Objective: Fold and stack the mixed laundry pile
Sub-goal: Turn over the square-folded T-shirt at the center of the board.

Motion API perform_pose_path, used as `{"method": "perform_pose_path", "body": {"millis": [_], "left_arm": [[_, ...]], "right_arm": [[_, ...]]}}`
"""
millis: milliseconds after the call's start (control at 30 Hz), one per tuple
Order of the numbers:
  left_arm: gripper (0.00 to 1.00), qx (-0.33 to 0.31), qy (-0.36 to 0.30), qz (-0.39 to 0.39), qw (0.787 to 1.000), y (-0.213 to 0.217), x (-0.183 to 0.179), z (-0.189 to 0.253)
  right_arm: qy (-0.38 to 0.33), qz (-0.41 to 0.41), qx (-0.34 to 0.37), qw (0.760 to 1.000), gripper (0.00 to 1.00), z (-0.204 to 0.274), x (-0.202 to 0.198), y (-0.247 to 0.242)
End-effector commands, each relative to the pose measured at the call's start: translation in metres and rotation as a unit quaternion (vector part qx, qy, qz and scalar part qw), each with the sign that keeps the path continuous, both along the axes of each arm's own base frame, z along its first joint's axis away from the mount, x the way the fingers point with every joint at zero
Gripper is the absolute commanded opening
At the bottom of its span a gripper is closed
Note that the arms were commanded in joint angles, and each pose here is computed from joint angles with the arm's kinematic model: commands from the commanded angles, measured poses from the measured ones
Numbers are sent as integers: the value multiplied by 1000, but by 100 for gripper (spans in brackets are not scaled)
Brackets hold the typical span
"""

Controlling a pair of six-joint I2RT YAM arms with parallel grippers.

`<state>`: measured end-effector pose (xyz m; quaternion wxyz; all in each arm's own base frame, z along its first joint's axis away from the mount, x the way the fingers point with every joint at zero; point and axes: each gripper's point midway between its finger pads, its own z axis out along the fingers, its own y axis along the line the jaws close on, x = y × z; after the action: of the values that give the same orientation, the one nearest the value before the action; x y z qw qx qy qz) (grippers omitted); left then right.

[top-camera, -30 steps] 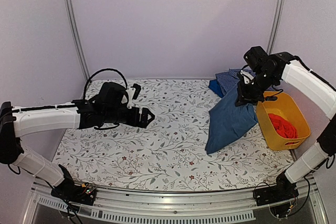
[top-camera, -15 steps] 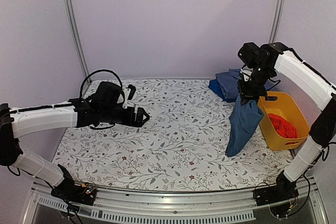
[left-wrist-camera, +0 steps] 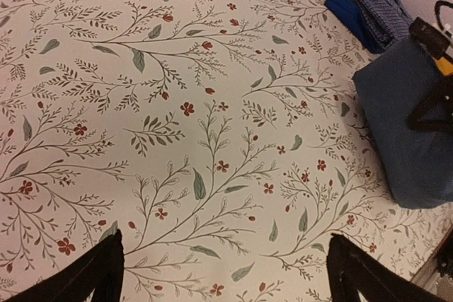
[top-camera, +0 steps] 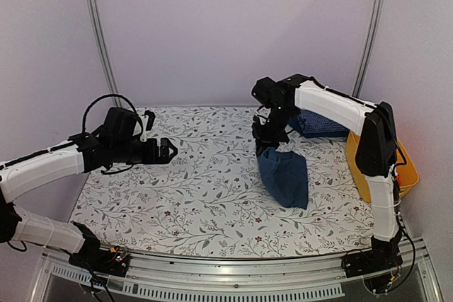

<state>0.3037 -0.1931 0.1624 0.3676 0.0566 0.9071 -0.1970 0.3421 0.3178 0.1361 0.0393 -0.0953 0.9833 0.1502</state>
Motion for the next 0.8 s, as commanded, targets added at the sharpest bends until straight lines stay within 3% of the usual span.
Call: {"method": "perform_pose_path", "body": {"millis": [0, 300, 567, 667, 767], "left_arm": [[100, -26, 15, 21, 999, 18, -7, 0], [100, -54, 36, 40, 997, 35, -17, -8], [100, -106, 53, 34, 992, 29, -20, -6], [100, -139, 58, 11, 989, 17, -21, 0], [100, -153, 55, -16, 987, 3, -23, 6]], "right_arm": [[10, 35, 81, 996, 0, -1, -8, 76], [74, 72, 158, 982, 1, -51, -38, 158], [90, 131, 338, 928, 53, 3, -56, 227], [86, 156, 394, 902, 64, 34, -63, 232], [69, 162, 426, 888, 70, 58, -63, 214]]}}
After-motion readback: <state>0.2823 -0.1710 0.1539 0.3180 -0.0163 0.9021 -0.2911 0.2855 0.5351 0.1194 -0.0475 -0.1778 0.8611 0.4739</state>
